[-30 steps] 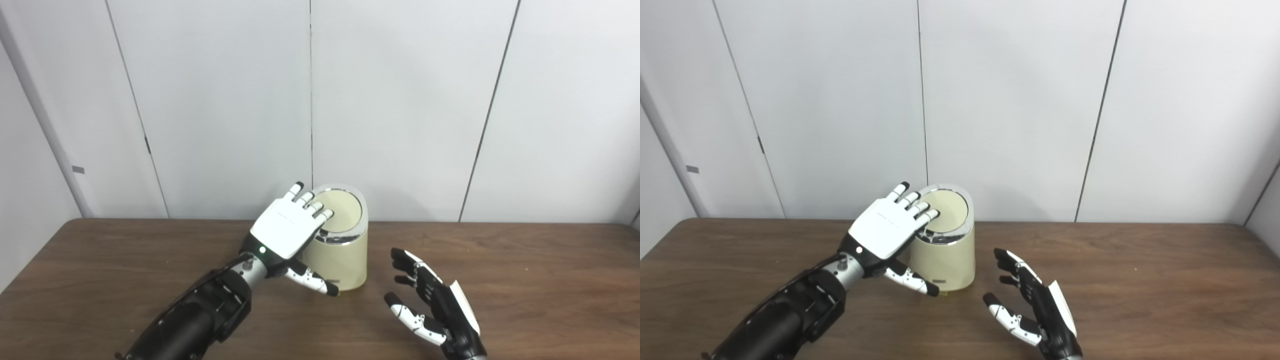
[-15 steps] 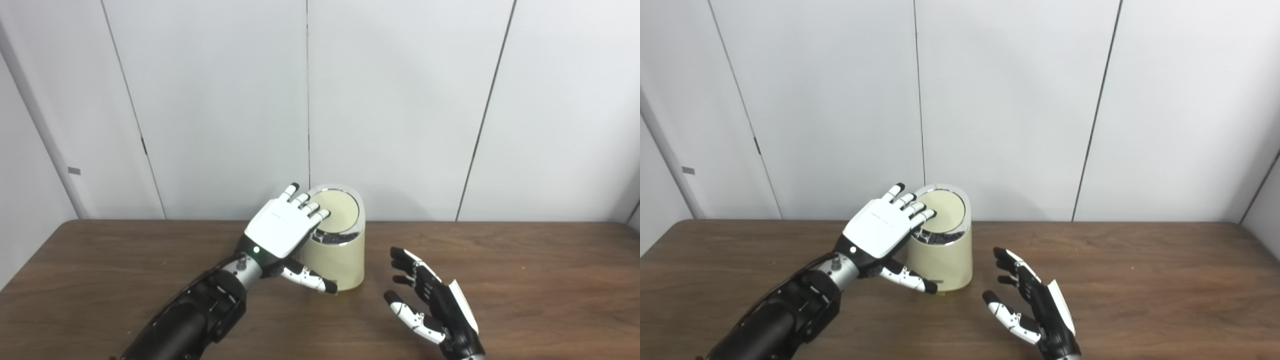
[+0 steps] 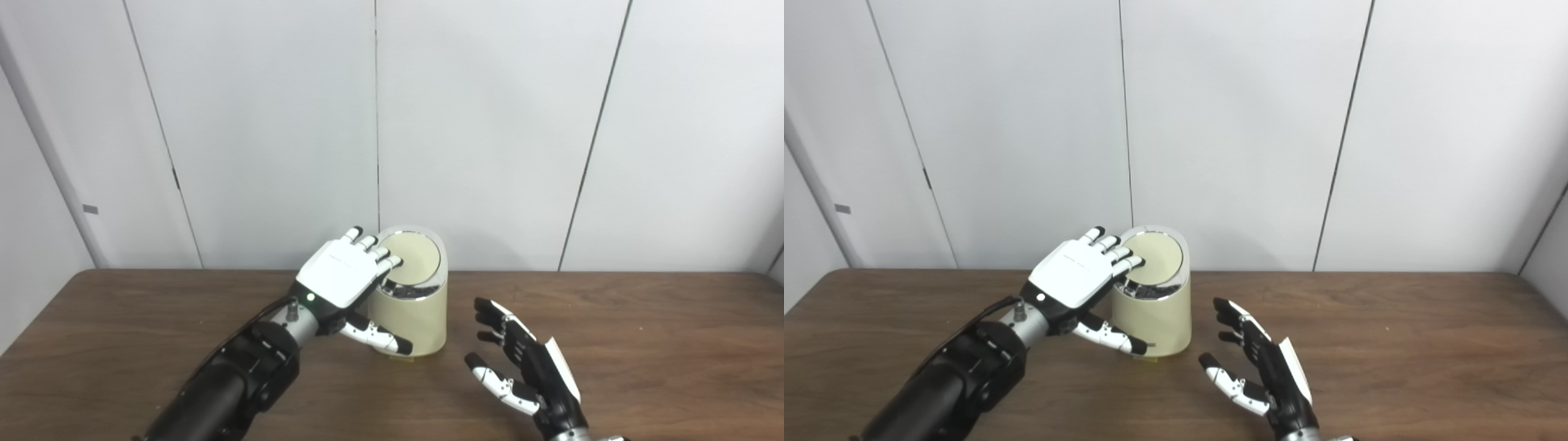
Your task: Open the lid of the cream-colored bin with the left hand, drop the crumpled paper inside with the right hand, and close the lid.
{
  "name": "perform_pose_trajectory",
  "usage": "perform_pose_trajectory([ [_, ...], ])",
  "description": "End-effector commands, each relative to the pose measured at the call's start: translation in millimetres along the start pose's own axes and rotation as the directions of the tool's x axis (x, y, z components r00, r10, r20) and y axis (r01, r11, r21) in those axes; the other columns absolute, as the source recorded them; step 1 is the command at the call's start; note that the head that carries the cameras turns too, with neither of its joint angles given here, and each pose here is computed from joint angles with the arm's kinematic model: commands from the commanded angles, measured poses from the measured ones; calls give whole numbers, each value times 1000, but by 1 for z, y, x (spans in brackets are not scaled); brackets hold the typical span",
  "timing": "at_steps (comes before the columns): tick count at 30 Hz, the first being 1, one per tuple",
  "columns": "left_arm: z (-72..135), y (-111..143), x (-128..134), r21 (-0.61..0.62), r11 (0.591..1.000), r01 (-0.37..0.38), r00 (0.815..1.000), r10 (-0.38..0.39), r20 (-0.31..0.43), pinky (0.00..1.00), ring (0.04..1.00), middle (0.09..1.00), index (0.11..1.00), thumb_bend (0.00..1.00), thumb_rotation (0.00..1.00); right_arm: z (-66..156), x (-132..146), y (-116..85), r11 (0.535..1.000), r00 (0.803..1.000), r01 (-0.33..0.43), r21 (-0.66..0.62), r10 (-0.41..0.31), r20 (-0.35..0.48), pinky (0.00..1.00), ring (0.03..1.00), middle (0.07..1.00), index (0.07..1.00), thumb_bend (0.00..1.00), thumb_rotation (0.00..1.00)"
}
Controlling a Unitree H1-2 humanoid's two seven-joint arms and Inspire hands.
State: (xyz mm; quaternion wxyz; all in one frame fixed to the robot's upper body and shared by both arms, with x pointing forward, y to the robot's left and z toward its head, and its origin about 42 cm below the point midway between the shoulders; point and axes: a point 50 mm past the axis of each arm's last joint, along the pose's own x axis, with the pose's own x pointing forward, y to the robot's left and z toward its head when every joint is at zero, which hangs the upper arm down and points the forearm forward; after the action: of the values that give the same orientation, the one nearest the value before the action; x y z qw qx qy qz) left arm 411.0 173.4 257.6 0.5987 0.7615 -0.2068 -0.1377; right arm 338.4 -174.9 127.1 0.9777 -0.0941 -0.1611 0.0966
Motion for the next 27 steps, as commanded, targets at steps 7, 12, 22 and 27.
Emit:
perform_pose_trajectory([
  [7, -20, 47, 30, -26, 991, -130, 985, 127, -115, 1000, 991, 963, 958, 837, 1000, -9, -2, 6, 1000, 1000, -7, 11, 6, 29, 795, 875, 888, 869, 174, 293],
  [12, -23, 57, 34, -82, 984, -156, 979, 143, -143, 1000, 999, 978, 974, 828, 1000, -10, -2, 7, 1000, 1000, -2, 14, 2, 22, 787, 872, 888, 866, 176, 301],
  [22, -39, 66, 24, -212, 948, -238, 964, 203, -174, 1000, 967, 941, 948, 862, 1000, -12, -1, 7, 1000, 999, -7, -14, 8, 33, 777, 867, 883, 865, 157, 249],
  [27, -46, 78, 7, -325, 871, -369, 926, 317, -205, 899, 867, 842, 859, 935, 1000, -11, -1, 6, 1000, 1000, -6, 11, 6, 28, 791, 875, 884, 862, 171, 245],
])
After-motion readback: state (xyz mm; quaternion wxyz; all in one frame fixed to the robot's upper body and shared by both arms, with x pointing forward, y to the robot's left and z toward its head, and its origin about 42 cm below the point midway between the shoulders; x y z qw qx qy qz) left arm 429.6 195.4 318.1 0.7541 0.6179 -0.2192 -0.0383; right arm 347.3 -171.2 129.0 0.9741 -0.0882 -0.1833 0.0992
